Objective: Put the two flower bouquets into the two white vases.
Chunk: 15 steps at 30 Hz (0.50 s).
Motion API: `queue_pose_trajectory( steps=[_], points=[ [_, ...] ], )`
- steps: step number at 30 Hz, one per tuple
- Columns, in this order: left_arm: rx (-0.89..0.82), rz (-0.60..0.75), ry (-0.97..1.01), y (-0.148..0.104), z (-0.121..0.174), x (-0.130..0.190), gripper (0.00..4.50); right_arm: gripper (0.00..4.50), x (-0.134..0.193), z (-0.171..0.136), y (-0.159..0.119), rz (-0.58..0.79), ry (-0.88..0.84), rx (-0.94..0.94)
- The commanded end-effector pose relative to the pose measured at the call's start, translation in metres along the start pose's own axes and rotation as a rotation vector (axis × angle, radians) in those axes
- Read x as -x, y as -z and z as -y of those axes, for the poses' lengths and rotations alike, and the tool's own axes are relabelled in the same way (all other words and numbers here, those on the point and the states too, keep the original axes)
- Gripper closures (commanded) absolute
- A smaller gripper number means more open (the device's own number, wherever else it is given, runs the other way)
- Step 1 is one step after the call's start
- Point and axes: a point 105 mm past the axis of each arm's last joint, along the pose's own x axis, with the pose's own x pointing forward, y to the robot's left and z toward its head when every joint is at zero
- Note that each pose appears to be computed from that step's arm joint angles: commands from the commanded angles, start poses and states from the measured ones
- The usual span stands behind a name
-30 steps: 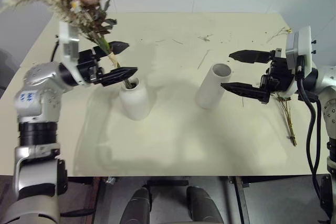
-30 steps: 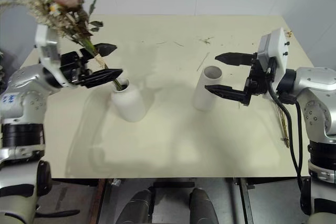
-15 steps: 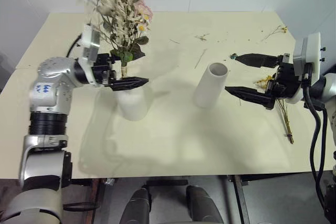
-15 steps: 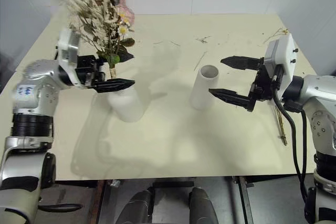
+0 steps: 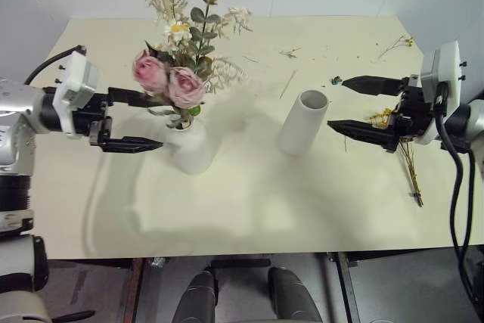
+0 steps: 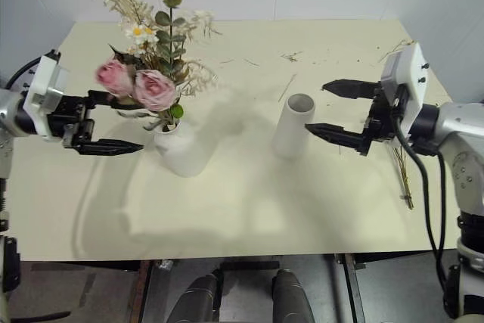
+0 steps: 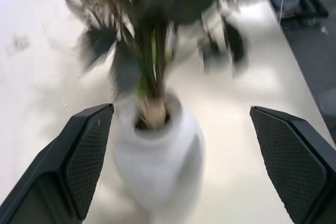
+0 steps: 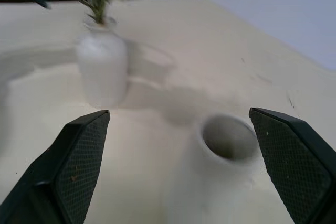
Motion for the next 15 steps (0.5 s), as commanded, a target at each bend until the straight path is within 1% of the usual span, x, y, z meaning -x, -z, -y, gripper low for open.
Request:
queue_pose_trajectory(
  steps=[1,5,7,9,10,11,13,15],
  points=[
    [-0.01,0.036,0.065,-0.012,0.024,0.015,0.05,0.0,0.033,0.037,0.014,-0.172,0.223,-0.104],
    [0.035,0.084,0.09,-0.022,0.046,0.015,0.05,0.0,0.064,0.058,0.029,-0.325,0.369,-0.183],
    [0.071,0.122,0.087,-0.03,0.053,0.007,0.05,0.0,0.078,0.064,0.044,-0.419,0.421,-0.237],
    [0.065,0.176,0.076,-0.038,0.056,-0.002,0.05,0.0,0.093,0.07,0.064,-0.528,0.471,-0.279],
    [0.063,0.197,0.077,-0.04,0.058,-0.004,0.05,0.0,0.098,0.072,0.07,-0.561,0.487,-0.292],
    [0.044,0.246,0.067,-0.047,0.058,-0.008,0.05,0.0,0.103,0.075,0.077,-0.585,0.499,-0.308],
    [0.02,0.327,0.05,-0.059,0.058,-0.014,0.05,0.0,0.11,0.074,0.088,-0.624,0.472,-0.345],
    [0.005,0.366,0.056,-0.067,0.06,-0.019,0.05,0.0,0.117,0.075,0.098,-0.662,0.456,-0.375]
  ],
)
